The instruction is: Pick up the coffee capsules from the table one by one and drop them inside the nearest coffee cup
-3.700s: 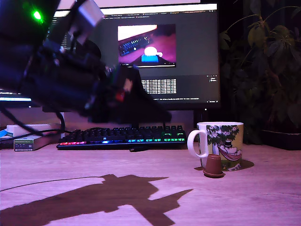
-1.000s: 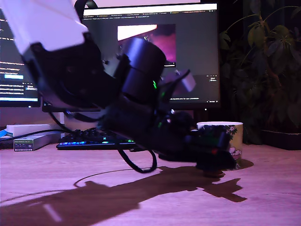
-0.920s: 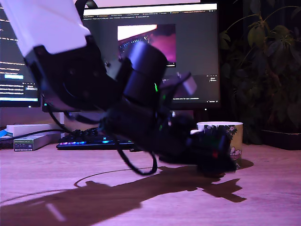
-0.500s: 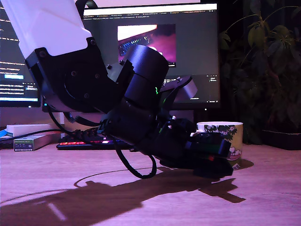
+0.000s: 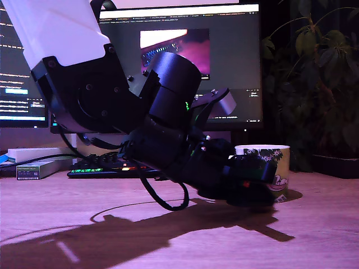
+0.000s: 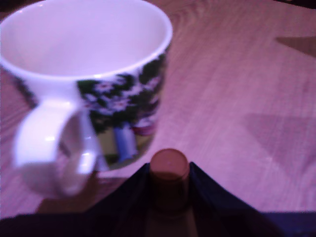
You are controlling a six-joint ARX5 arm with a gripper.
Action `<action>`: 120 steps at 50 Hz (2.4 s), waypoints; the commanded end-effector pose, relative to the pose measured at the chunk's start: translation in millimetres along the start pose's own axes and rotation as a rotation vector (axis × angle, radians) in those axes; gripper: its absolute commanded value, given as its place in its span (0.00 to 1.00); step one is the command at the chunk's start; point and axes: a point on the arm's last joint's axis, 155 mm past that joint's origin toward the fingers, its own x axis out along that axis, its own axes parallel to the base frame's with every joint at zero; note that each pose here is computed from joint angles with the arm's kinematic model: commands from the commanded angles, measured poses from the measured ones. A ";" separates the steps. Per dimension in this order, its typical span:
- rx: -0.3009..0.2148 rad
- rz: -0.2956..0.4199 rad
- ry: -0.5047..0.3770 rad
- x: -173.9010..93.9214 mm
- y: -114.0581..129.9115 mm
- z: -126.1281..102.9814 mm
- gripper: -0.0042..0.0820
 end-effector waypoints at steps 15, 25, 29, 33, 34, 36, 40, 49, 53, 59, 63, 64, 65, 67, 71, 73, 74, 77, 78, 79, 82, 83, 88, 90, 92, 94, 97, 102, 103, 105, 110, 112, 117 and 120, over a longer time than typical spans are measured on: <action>0.053 -0.058 -0.083 -14.2 -16.9 40.8 0.20; 0.098 -0.049 -0.144 -27.6 -16.1 69.2 0.20; 0.105 -0.048 -0.168 -32.9 -17.5 80.2 0.20; 0.111 -0.043 -0.189 -38.2 -17.0 89.8 0.20; 0.111 -0.041 -0.193 -39.4 -16.2 91.6 0.20; 0.112 -0.038 -0.200 -41.5 -14.9 95.0 0.20; 0.110 -0.026 -0.210 -44.7 -10.3 99.9 0.20; 0.074 0.014 -0.157 -42.7 11.9 106.1 0.20; 0.070 0.021 -0.146 -42.1 17.1 114.5 0.20; 0.067 0.029 -0.131 -41.8 22.7 130.1 0.20; 0.055 0.031 -0.100 -40.5 25.4 134.1 0.20; 0.049 0.030 -0.082 -39.7 25.7 131.7 0.20; 0.047 0.029 -0.075 -38.9 26.0 131.3 0.20; 0.043 0.030 -0.064 -38.8 26.3 132.3 0.20; 0.039 0.029 -0.051 -37.5 26.8 133.8 0.20; 0.036 0.029 -0.042 -36.7 27.1 133.2 0.20; 0.035 0.028 -0.037 -35.9 27.3 133.1 0.20; 0.029 0.028 -0.018 -34.6 27.8 131.9 0.20; 0.027 0.028 -0.010 -34.4 27.9 131.1 0.20; 0.025 0.028 -0.003 -33.5 28.2 129.9 0.20; 0.024 0.027 0.007 -31.2 28.9 129.4 0.20; 0.025 0.028 0.009 -31.1 29.2 130.0 0.20; 0.023 0.027 0.030 -26.5 30.6 128.0 0.20; 0.018 0.023 0.049 -22.4 31.4 123.8 0.20; 0.013 0.024 0.065 -20.2 32.3 121.6 0.20; 0.010 0.022 0.079 -16.9 33.0 118.6 0.20; 0.017 0.023 0.093 -13.4 34.6 114.6 0.20; 0.020 0.028 0.097 -12.1 36.0 112.7 0.20; 0.019 0.028 0.099 -12.2 35.9 112.1 0.20; 0.017 0.028 0.105 -12.3 35.9 110.7 0.20; 0.007 0.031 0.126 -13.6 38.2 105.2 0.20; 0.004 0.033 0.133 -14.1 39.1 103.4 0.20; -0.001 0.032 0.149 -14.5 38.6 99.4 0.20; 0.000 0.031 0.150 -14.5 38.6 99.1 0.20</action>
